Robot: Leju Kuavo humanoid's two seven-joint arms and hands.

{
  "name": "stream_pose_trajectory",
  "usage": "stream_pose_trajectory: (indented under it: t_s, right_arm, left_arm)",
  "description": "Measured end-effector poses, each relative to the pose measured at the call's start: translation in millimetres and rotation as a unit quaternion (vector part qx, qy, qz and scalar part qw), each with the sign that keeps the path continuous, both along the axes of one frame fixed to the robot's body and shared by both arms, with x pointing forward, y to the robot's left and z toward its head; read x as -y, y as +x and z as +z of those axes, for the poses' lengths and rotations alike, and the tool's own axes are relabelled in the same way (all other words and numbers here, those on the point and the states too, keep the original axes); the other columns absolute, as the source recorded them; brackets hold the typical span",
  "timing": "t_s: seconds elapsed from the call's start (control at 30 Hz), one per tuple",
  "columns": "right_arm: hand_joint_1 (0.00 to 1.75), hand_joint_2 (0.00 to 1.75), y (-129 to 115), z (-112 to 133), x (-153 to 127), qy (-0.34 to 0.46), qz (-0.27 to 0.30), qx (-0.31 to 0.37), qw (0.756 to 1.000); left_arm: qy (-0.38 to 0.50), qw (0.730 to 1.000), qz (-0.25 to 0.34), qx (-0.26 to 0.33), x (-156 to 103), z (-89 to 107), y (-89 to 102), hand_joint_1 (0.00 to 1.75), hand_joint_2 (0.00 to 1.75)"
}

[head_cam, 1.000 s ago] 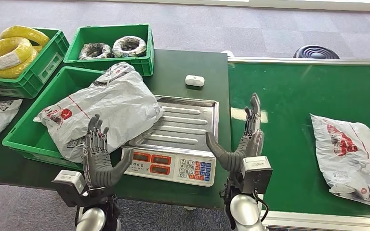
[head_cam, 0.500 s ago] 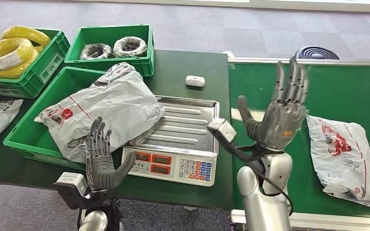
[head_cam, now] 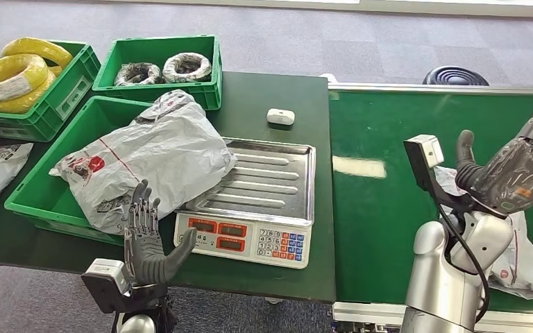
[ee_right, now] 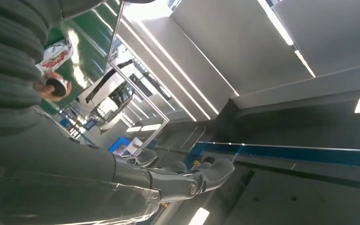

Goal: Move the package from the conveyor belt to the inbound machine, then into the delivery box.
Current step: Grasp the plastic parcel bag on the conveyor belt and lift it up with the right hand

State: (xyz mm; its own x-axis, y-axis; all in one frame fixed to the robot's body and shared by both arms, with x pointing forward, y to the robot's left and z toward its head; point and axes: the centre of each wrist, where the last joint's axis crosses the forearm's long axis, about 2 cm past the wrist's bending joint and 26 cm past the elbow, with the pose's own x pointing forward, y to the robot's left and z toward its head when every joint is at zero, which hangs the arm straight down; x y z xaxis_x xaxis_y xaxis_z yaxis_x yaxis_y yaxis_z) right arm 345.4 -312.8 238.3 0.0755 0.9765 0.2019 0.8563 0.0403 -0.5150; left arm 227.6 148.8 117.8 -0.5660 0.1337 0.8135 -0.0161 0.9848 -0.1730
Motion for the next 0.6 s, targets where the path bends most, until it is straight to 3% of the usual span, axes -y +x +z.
stream_pose_trajectory:
  t_s: [0.43,0.6]
  right_arm:
    - [0.00,1.75,-2,2,34,0.013,-0.063,-0.002,0.998]
    - [0.00,1.75,23,-9,54,0.039,-0.077,-0.046,0.995]
  left_arm:
    - [0.004,1.000,0.012,-0.008,-2,-3.3,-3.5,0.00,1.75]
    - [0.005,1.000,0.019,-0.010,-3,-4.4,-7.3,0.00,1.75]
